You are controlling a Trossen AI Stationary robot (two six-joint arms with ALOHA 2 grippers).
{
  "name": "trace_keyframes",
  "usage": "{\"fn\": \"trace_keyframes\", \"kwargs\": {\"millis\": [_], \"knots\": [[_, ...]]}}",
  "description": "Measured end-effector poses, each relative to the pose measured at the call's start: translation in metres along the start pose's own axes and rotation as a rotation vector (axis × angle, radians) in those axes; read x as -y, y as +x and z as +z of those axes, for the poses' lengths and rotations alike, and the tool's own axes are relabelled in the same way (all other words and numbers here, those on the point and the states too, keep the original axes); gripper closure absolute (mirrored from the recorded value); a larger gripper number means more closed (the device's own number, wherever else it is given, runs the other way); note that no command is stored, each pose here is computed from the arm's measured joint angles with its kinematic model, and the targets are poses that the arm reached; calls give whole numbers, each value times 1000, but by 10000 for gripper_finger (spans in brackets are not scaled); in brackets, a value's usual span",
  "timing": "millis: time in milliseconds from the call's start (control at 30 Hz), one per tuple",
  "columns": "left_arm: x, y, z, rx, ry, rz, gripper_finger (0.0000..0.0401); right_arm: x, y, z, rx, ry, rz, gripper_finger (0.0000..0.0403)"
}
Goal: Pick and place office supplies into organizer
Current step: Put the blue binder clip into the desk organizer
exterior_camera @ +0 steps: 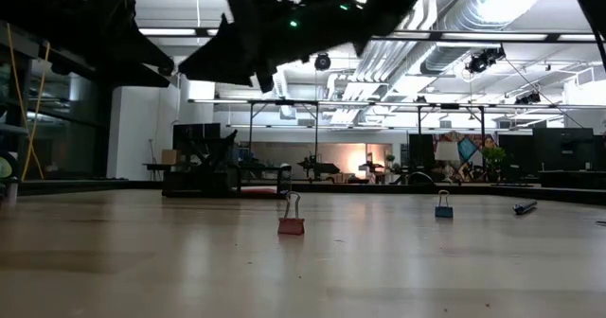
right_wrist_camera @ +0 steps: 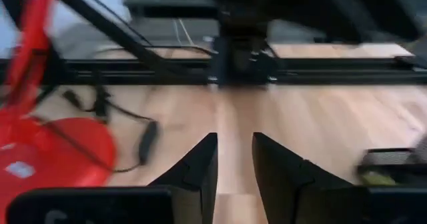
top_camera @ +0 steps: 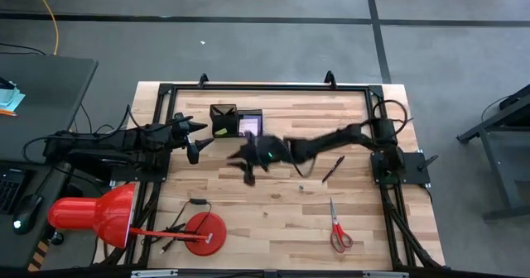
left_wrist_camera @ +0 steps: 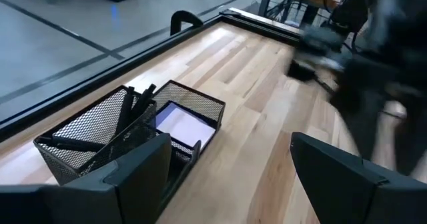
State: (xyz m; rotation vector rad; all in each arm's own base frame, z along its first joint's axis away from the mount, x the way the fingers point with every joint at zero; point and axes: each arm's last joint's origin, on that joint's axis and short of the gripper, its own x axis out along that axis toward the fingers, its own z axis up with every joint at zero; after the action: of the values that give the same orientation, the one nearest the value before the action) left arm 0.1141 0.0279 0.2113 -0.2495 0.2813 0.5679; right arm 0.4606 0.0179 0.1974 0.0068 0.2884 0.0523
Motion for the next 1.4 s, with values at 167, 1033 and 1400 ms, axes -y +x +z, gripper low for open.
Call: {"fn": "trace_keyframes", "kwargs": {"millis": [167,1033,1400], "knots": [[1,0,0,-11,1,-37,107,-29,-27,-31,12,-9,-79,317],[36,61,14,141,4,-251,107,-134,-198,-144,108,184,-447,315],[36,61,14,139,32,-252,107,-129,-201,-165,25,455,-468,275]]}}
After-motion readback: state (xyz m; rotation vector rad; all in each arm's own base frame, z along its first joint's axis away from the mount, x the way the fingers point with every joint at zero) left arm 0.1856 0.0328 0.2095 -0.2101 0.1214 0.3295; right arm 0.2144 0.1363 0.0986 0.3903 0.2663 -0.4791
